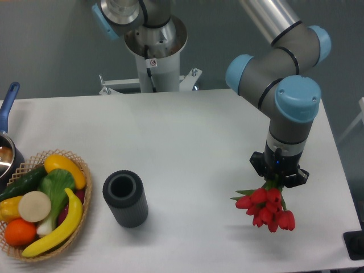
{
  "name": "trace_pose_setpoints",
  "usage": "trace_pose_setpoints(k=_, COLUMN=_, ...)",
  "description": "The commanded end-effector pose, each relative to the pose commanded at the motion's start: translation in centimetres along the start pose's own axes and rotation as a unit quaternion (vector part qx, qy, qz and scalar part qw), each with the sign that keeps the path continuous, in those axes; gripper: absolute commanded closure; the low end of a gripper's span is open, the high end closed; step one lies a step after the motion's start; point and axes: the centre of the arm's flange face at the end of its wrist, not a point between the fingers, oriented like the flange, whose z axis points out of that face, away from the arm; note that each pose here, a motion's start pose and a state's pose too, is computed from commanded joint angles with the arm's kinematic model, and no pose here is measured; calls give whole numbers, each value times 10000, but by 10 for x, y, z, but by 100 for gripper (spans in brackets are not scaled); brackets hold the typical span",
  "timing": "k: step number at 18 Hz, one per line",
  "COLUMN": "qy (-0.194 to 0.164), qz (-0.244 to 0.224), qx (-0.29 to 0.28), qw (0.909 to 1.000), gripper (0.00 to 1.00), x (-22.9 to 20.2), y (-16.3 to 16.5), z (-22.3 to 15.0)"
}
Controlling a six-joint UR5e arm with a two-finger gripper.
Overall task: Insert the flowers into the vase
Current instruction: 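Carry the red tulip bunch in the gripper over to the grey vase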
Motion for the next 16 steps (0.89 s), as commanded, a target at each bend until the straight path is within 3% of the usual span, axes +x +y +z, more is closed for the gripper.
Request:
trace_pose_setpoints(k=6, qy=-13, qz=48, qx=80, qw=10000, gripper=100, x=3, y=-6, z=-3)
trace_pose_setpoints(k=12, qy=177, qz=-54, qx=614, qw=9979, gripper=100, x=27, y=-44, z=-5)
trace_pose_setpoints(k=14, qy=389, qz=-171, qx=1222, qw=9916, gripper=100, x=35, y=-61, z=-7)
trace_pose_setpoints(k=16, qy=859, qz=-499, qx=1935, qw=9761, gripper=100, x=44, y=-77, z=-11)
